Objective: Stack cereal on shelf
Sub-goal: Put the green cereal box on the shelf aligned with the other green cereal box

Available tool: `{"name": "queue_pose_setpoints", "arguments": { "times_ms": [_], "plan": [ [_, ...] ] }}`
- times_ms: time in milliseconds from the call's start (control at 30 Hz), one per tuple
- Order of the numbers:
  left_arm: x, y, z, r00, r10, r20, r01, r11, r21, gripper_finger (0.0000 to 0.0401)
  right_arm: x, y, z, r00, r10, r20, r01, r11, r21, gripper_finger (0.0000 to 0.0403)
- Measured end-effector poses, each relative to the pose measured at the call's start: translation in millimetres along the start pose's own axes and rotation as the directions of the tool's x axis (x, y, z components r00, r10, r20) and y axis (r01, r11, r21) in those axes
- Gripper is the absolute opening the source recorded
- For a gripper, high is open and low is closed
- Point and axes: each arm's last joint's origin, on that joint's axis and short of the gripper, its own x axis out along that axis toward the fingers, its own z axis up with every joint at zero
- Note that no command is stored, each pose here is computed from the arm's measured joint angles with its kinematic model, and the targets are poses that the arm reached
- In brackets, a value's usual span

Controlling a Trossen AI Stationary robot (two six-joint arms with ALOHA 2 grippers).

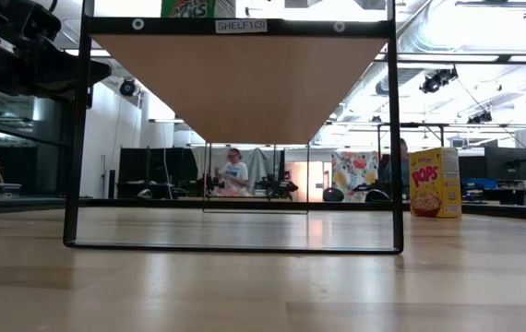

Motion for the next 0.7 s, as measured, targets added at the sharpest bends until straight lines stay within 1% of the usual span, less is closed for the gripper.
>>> {"name": "queue_pose_setpoints", "arguments": {
  "times_ms": [67, 100, 133, 267, 367, 433, 533, 633, 700],
  "plan": [
    [0.0, 0.0, 0.0, 1.0, -0.001, 0.0, 0.001, 1.0, 0.0, 0.0003, 2.8, -2.3, -3.8, 0.999, -0.036, 0.029, 0.036, 0.999, -0.026, 0.0038],
    [0.0, 0.0, 0.0, 1.0, -0.001, 0.0, 0.001, 1.0, 0.0, 0.0003, 2.2, -2.5, -6.0, 0.997, -0.064, 0.041, 0.066, 0.996, -0.052, 0.002],
    [0.0, 0.0, 0.0, 1.0, 0.0, 0.0, 0.0, 1.0, 0.0, 0.0003, 1.1, -2.4, -7.5, 0.995, -0.088, 0.052, 0.092, 0.992, -0.085, 0.0013],
    [0.0, 0.0, 0.0, 1.0, -0.001, 0.0, 0.001, 1.0, 0.0, 0.0003, -4.2, 2.6, -11.2, 0.991, -0.112, 0.079, 0.124, 0.979, -0.163, 0.003],
    [0.0, 0.0, 0.0, 1.0, -0.001, 0.0, 0.001, 1.0, 0.0, 0.0003, -6.8, 5.2, -13.5, 0.989, -0.12, 0.088, 0.137, 0.967, -0.216, 0.0015],
    [0.0, 0.0, 0.0, 1.0, 0.0, 0.0, 0.0, 1.0, 0.0, 0.0003, -7.1, 3.8, -14.4, 0.984, -0.148, 0.095, 0.166, 0.96, -0.226, 0.0004],
    [0.0, 0.0, 0.0, 1.0, 0.0, 0.0, 0.0, 1.0, 0.0, 0.0003, -8.3, 3.3, -15.3, 0.977, -0.181, 0.114, 0.204, 0.951, -0.231, 0.0008],
    [0.0, 0.0, -0.1, 1.0, 0.0, 0.0, 0.0, 1.0, 0.0, 0.0003, -12.4, 6.3, -21.8, 0.982, -0.173, 0.081, 0.189, 0.944, -0.271, 0.0004],
    [0.0, 0.0, 0.0, 1.0, 0.0, 0.0, 0.0, 1.0, 0.0, 0.0003, -17.4, 8.4, -29.5, 0.985, -0.169, 0.033, 0.17, 0.93, -0.327, 0.0001]
  ]
}}
